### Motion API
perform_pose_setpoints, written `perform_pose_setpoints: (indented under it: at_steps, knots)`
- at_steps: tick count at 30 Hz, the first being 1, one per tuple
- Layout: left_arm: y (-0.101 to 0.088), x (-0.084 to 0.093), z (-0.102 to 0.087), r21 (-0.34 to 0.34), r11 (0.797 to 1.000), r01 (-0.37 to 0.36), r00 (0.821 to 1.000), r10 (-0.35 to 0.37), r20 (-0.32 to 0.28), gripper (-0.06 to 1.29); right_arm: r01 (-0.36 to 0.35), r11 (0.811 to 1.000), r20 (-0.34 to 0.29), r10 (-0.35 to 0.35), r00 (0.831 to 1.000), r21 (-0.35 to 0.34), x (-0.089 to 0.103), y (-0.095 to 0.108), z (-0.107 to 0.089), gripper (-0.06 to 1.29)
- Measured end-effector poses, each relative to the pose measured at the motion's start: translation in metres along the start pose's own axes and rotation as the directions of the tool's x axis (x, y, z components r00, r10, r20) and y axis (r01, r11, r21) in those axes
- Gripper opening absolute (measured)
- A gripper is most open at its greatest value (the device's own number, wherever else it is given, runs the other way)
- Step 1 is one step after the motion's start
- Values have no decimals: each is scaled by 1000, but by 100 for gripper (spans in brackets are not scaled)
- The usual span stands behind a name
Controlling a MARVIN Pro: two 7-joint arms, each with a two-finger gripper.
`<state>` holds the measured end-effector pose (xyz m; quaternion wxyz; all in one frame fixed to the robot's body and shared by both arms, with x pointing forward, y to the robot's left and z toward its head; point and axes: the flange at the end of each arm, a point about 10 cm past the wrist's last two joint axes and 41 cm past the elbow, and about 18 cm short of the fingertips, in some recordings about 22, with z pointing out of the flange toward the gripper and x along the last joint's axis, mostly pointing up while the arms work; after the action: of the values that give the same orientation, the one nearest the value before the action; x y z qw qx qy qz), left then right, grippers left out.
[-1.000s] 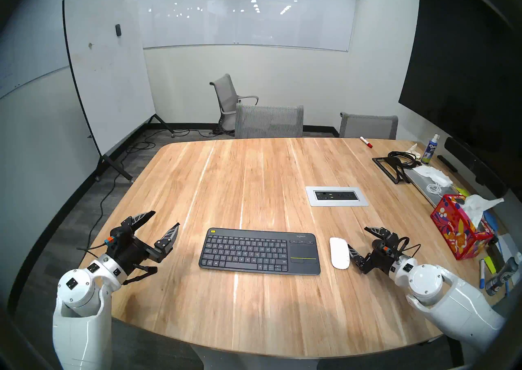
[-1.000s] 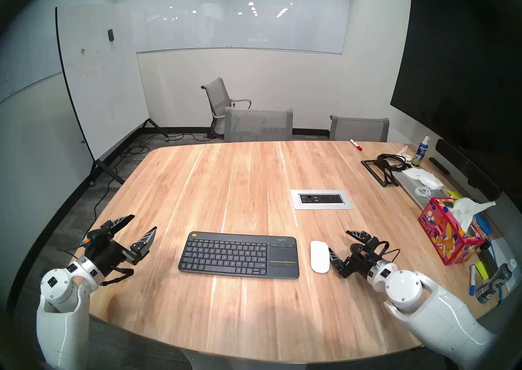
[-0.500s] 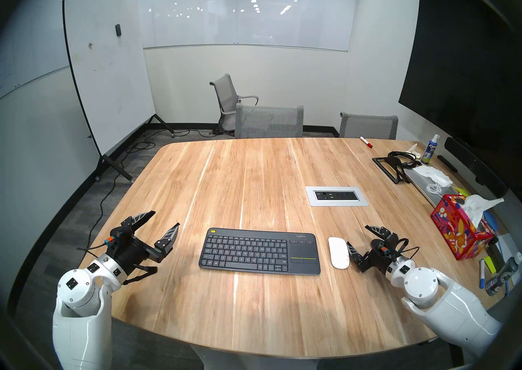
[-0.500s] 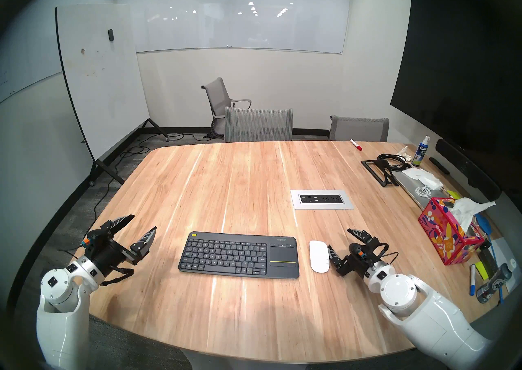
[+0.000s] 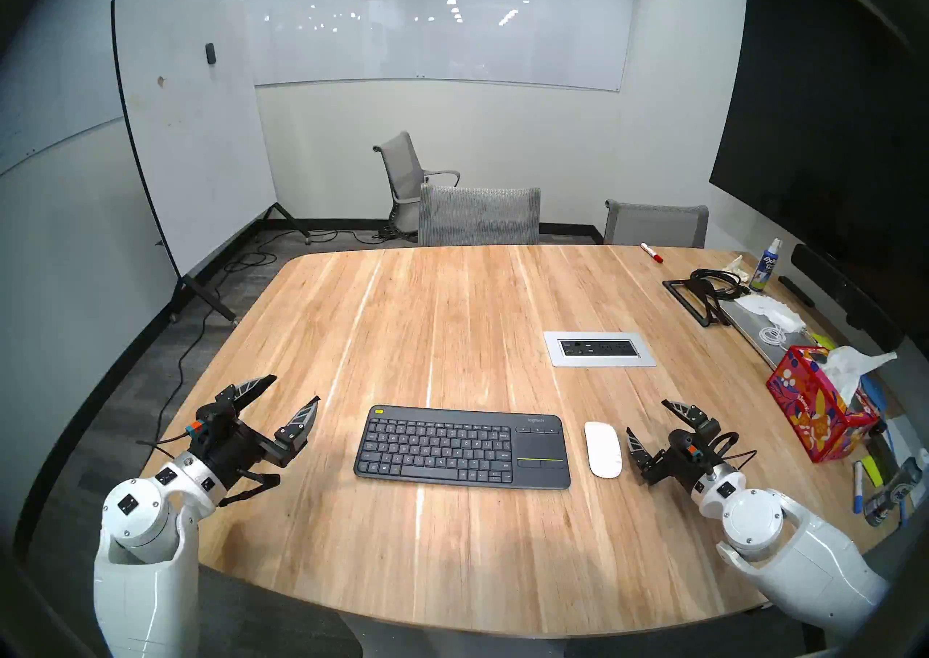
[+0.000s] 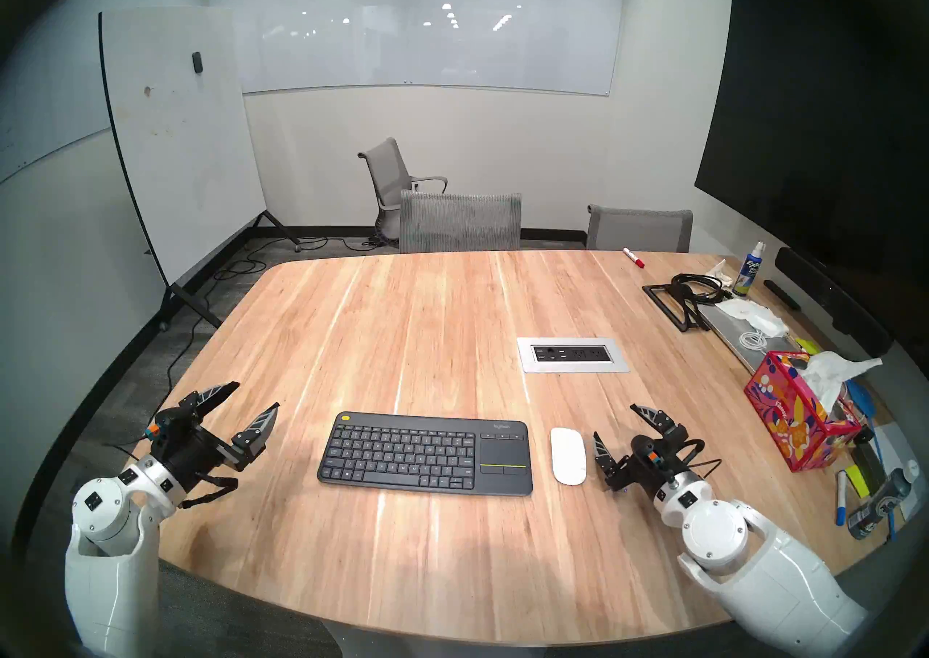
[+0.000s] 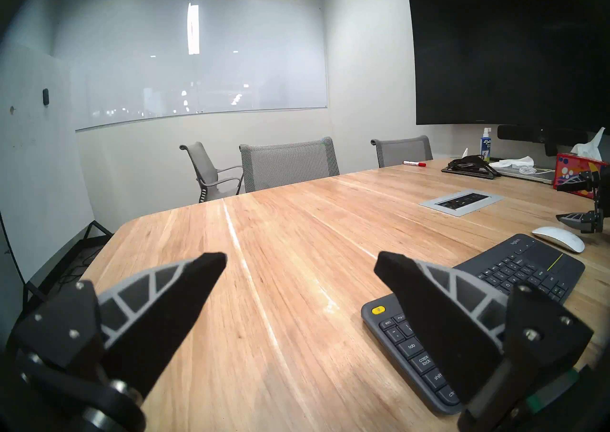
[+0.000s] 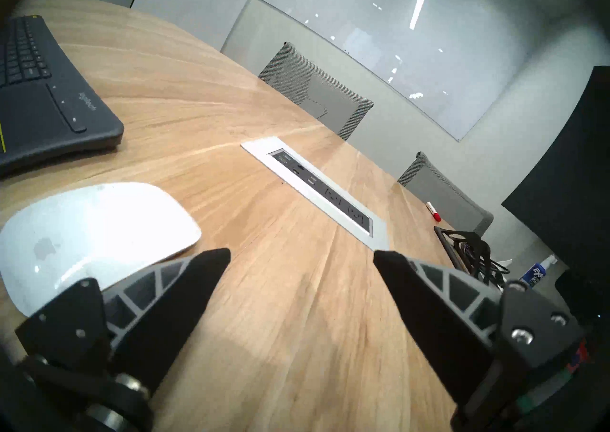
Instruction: Put the mouse beside the keyboard
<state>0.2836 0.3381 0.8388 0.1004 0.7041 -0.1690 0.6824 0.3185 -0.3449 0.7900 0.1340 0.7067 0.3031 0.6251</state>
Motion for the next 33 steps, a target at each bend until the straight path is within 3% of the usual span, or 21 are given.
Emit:
perform_pose_setpoints:
  at_steps: [7,11,17,21,25,33]
  knots:
    - [0,0,0,0,1000,0,1000,0,0,125,-69,997,-139,62,988,-42,35,6,-7,118]
    - [0,0,0,-1,1000,0,1000,0,0,125,-157,986,-205,143,968,-53,54,1,-14,118]
    - [0,0,0,-1,1000,0,1000,0,0,125,-288,955,-233,266,935,-66,70,-8,-27,118]
    - [0,0,0,-2,1000,0,1000,0,0,125,-367,927,-221,344,913,-73,77,-15,-36,118]
    - [0,0,0,-1,1000,0,1000,0,-1,125,-440,895,-150,426,892,-74,77,-24,-44,118]
    - [0,0,0,-1,1000,0,1000,0,0,125,-498,866,-33,497,867,-46,66,-45,-49,118]
